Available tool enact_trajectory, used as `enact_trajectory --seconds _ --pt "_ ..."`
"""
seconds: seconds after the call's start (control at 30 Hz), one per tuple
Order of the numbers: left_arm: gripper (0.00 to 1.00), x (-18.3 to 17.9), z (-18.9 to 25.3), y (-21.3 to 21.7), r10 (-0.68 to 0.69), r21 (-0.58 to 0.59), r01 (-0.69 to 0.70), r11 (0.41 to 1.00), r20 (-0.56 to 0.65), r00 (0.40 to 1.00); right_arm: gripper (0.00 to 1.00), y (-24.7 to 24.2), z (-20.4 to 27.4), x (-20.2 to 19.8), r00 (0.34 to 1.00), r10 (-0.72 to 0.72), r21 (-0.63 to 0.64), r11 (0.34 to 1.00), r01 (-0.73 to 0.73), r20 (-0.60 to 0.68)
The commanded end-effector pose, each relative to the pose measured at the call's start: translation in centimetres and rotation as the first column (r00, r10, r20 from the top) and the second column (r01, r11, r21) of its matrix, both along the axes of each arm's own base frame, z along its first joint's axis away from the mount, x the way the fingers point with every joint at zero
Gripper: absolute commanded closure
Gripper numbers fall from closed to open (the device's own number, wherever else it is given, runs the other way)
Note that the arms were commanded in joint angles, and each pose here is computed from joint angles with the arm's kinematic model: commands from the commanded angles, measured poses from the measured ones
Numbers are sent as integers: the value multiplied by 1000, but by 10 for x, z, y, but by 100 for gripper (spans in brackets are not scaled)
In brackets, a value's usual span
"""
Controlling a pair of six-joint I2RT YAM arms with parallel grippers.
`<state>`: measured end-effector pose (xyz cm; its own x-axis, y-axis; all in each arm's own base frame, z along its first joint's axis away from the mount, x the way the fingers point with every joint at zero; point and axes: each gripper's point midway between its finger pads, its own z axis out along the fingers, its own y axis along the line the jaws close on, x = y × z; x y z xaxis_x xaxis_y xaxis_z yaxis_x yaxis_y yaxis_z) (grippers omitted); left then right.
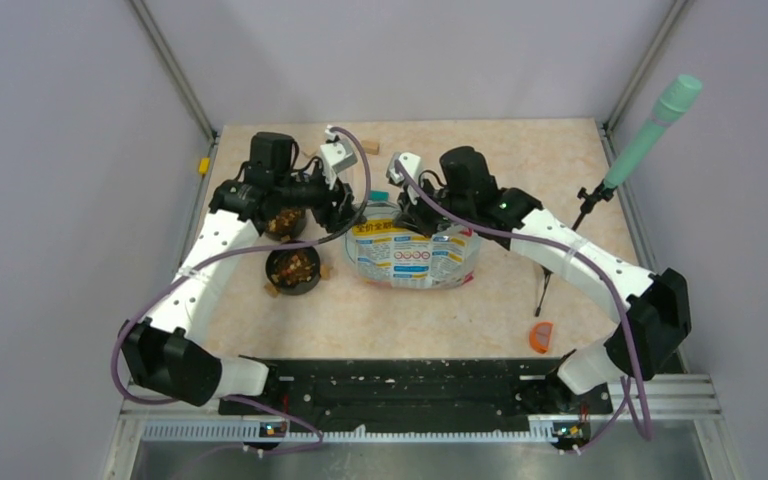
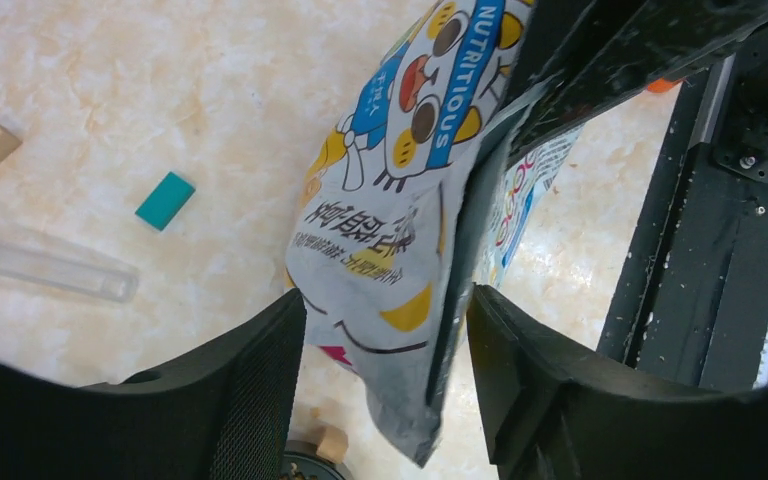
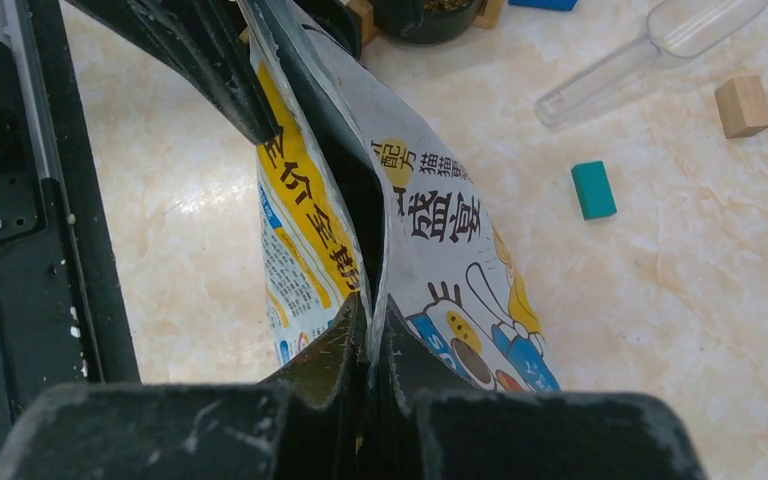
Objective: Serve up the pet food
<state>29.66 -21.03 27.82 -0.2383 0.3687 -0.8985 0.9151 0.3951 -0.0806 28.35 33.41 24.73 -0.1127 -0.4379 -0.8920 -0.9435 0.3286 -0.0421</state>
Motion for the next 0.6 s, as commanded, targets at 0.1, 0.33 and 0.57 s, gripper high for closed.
enact_trajectory --seconds 0.1,0.33,0.57 --pt "34 -4 -9 5 6 12 -5 1000 -43 999 100 -3 71 -5 991 -3 146 989 -17 136" --pt "100 1 -1 -10 -44 -73 40 997 -52 998 100 -13 70 -4 991 -52 120 992 36 127" --pt "100 5 13 0 32 -80 -23 997 118 992 26 -50 28 0 985 -146 -96 983 154 90"
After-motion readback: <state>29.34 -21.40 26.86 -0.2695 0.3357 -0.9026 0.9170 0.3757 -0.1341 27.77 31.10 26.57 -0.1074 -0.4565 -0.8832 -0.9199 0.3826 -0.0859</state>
